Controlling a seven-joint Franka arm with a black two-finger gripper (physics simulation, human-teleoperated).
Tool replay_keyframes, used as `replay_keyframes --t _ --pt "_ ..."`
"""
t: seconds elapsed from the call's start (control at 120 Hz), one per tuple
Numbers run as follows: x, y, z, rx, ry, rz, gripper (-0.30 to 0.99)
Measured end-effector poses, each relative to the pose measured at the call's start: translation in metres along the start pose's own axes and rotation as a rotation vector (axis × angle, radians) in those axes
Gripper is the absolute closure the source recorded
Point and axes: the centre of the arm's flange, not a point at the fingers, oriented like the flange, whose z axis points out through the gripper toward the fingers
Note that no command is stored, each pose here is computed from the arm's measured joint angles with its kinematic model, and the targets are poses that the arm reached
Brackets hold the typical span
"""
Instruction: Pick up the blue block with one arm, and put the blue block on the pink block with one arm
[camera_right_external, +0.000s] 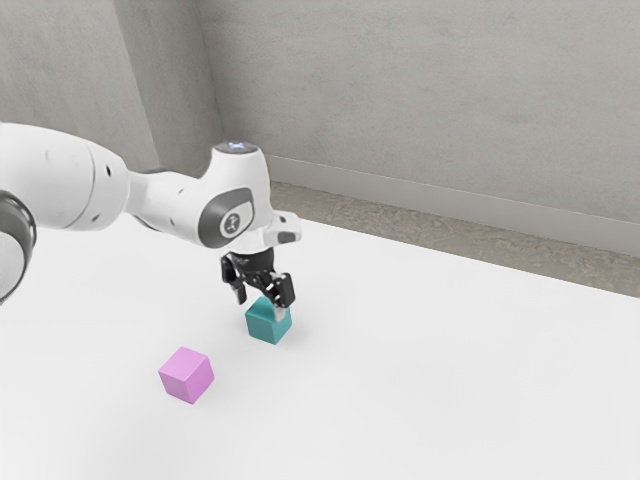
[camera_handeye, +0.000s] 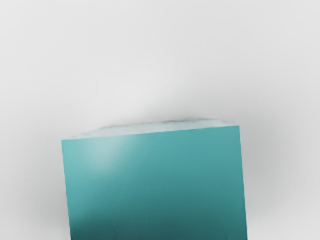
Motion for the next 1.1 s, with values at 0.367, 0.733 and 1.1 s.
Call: replay_keyframes --t 0.367,0.733,1.1 --pt "0.009 0.001 0.025 -0.001 -0.028 0.010 0.00" --pt "0.012 -0.003 0.038 -0.006 -0.042 0.004 0.02" --pt "0.012 0.000 0.038 -0.017 -0.042 0.003 0.26"
